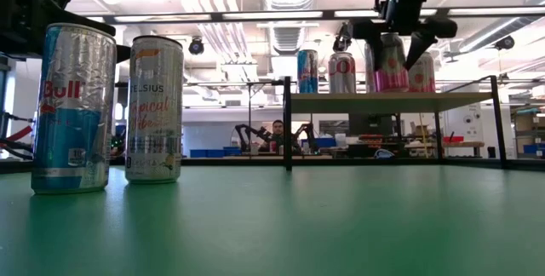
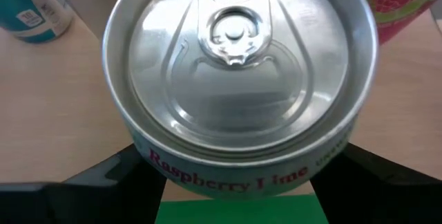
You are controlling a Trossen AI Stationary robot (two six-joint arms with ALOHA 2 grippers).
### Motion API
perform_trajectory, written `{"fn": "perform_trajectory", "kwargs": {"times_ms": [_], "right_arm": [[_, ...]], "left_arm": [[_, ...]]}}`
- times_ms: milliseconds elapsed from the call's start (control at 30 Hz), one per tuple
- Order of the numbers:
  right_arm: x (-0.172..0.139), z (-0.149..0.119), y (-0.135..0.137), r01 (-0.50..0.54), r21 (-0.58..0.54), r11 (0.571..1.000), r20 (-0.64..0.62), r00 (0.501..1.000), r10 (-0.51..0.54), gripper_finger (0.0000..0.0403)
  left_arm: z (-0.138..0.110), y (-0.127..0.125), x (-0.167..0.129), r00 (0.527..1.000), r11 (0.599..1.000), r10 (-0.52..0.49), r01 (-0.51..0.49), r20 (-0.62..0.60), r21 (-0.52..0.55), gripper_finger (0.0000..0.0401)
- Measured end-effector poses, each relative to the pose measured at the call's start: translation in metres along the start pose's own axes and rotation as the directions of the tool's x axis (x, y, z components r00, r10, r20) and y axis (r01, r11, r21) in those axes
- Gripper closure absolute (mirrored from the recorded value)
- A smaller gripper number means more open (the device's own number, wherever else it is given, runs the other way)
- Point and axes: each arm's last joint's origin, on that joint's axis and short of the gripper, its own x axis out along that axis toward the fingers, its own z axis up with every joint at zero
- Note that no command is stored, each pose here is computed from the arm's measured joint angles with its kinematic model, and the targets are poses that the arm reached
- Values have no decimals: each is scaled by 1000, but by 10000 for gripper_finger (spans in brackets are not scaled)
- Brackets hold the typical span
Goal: Place canned beverage on shelf
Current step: Put the pink-white soda can on the shelf aligned with the other pink-white soda can
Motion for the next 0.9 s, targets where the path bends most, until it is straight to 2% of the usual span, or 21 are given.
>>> {"fn": "perform_trajectory", "kwargs": {"times_ms": [233, 467, 600, 900], "right_arm": [[3, -2, 2, -9, 5, 1000, -5, 1000, 9, 107], [4, -3, 3, -3, 1, 1000, -5, 1000, 3, 48], [3, -5, 3, -3, 38, 999, -10, 1000, 3, 21], [3, -18, 9, 34, 87, 996, 26, 999, -36, 12]], "left_arm": [[0, 0, 0, 1000, 1000, 0, 0, 0, 0, 40], [0, 0, 0, 1000, 1000, 0, 0, 0, 0, 40], [0, 0, 0, 1000, 1000, 0, 0, 0, 0, 40], [0, 0, 0, 1000, 1000, 0, 0, 0, 0, 40]]}}
